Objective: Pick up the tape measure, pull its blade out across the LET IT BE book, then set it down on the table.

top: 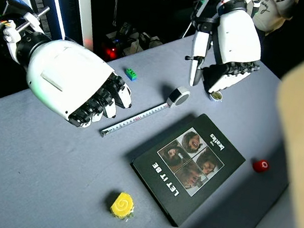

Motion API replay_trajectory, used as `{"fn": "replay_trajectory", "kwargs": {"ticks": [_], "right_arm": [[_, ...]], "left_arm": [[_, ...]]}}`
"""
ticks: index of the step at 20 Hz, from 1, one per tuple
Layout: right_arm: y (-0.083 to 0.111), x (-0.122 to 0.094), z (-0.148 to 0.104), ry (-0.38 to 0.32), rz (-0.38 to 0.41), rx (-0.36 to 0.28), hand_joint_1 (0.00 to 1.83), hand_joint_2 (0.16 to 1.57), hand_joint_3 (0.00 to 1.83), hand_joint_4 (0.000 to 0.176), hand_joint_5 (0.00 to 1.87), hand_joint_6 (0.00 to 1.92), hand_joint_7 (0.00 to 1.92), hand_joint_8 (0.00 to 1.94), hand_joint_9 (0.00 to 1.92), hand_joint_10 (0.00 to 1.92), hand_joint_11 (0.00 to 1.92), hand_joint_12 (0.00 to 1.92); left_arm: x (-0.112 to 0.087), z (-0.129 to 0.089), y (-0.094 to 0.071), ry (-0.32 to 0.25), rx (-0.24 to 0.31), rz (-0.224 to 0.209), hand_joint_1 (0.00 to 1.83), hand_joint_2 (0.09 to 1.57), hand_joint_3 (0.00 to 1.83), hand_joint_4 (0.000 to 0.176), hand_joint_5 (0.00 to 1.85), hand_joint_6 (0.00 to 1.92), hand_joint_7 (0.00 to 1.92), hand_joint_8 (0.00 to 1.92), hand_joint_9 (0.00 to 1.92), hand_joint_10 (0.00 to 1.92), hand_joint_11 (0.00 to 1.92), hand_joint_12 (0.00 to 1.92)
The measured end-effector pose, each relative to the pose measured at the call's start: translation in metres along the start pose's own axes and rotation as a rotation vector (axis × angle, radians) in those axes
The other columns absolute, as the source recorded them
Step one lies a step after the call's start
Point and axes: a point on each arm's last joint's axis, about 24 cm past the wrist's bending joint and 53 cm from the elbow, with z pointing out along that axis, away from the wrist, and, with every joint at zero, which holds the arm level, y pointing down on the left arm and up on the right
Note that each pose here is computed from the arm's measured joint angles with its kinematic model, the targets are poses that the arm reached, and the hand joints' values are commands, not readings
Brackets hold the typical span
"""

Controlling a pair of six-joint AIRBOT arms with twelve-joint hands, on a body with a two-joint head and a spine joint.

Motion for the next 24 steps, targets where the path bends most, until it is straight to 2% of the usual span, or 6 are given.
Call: {"fn": "replay_trajectory", "kwargs": {"ticks": [2, 10, 12, 17, 20, 24], "right_arm": [[-0.001, 0.0, 0.0, 0.001, -0.004, 0.005, 0.1, 1.01, 0.03, 0.084, 0.07, 0.0, 0.12, 0.0, 0.08, 0.0, 0.0, 0.58], [-0.001, 0.001, 0.0, 0.009, -0.013, 0.004, 0.13, 1.01, 0.01, 0.081, 0.09, 0.0, 0.12, 0.0, 0.07, 0.0, 0.0, 0.59], [-0.005, 0.002, -0.001, 0.021, -0.024, 0.012, 0.13, 1.02, 0.01, 0.076, 0.09, 0.0, 0.12, 0.0, 0.07, 0.0, 0.0, 0.59], [-0.007, 0.005, -0.003, 0.042, -0.007, 0.013, 0.14, 1.02, 0.01, 0.071, 0.09, 0.0, 0.14, 0.0, 0.08, 0.0, 0.0, 0.58], [-0.008, 0.011, -0.003, 0.064, 0.022, 0.013, 0.14, 1.02, 0.01, 0.067, 0.08, 0.0, 0.14, 0.0, 0.08, 0.0, 0.0, 0.58], [-0.001, 0.001, -0.003, 0.053, 0.033, -0.017, 0.14, 1.02, 0.0, 0.061, 0.08, 0.0, 0.15, 0.01, 0.08, 0.0, 0.0, 0.58]], "left_arm": [[-0.003, 0.0, 0.002, -0.009, -0.008, -0.005, 0.06, 1.16, 0.01, 0.049, 0.27, 0.01, 0.22, 0.0, 0.21, 0.01, 0.02, 0.63], [-0.031, 0.01, 0.011, -0.052, -0.005, -0.019, 0.15, 1.11, 0.0, 0.028, 0.28, 0.0, 0.23, 0.0, 0.25, 0.01, 0.03, 0.62], [-0.041, 0.014, 0.011, -0.059, 0.011, -0.031, 0.27, 1.05, 0.0, 0.002, 0.24, 0.0, 0.22, 0.0, 0.24, 0.0, 0.03, 0.62], [-0.073, 0.022, 0.005, -0.08, 0.077, -0.05, 0.6, 0.95, 0.0, 0.0, 0.25, 0.01, 0.23, 0.0, 0.25, 0.0, 0.05, 0.62], [-0.078, 0.025, 0.014, -0.046, 0.049, 0.073, 0.72, 0.96, 0.0, 0.0, 0.24, 0.0, 0.24, 0.0, 0.25, 0.0, 0.06, 0.62], [-0.068, 0.023, 0.02, 0.086, 0.048, 0.221, 0.85, 0.98, 0.01, 0.0, 0.24, 0.0, 0.27, 0.01, 0.27, 0.01, 0.09, 0.62]]}}
